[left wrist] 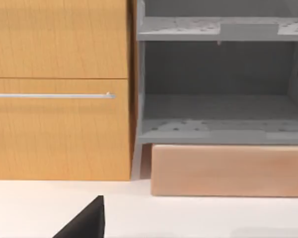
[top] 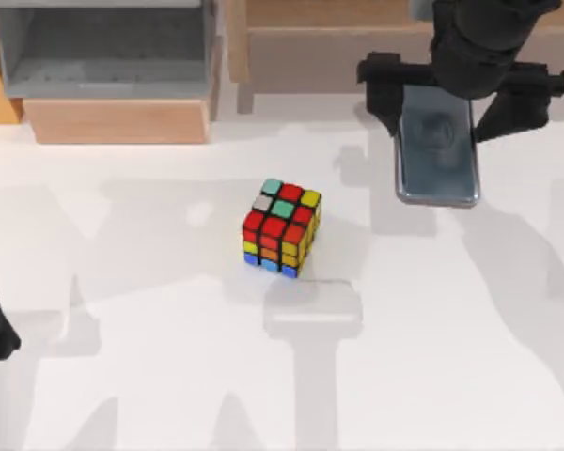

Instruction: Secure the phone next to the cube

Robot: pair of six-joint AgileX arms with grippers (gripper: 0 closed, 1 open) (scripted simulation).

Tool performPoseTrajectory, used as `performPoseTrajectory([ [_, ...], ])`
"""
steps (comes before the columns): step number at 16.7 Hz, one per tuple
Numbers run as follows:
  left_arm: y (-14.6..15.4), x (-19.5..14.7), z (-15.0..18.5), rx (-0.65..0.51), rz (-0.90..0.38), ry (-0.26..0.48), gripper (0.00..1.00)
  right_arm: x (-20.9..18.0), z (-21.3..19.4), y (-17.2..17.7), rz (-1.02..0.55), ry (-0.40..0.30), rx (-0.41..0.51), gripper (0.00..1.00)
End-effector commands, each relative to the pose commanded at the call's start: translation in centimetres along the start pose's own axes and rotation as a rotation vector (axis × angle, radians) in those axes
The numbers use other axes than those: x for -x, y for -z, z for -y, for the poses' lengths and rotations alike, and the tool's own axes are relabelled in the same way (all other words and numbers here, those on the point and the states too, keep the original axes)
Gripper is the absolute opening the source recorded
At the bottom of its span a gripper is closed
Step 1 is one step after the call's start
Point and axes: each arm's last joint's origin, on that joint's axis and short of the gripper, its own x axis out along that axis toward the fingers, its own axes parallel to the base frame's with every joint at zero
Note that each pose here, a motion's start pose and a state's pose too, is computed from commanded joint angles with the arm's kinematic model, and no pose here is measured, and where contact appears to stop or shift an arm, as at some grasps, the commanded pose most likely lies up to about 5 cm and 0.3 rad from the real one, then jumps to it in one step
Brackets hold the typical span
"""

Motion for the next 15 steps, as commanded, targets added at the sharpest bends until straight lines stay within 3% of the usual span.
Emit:
performPoseTrajectory([
  [7,0.0,0.0,0.0,0.000,0.000,0.000,1.00,-1.6,-0.3,-0.3,0.020,-0.022,0.010,0.00],
  [15,0.0,0.0,0.0,0.000,0.000,0.000,1.00,-7.4,-0.5,-0.4,-0.047,0.000,0.026,0.00],
])
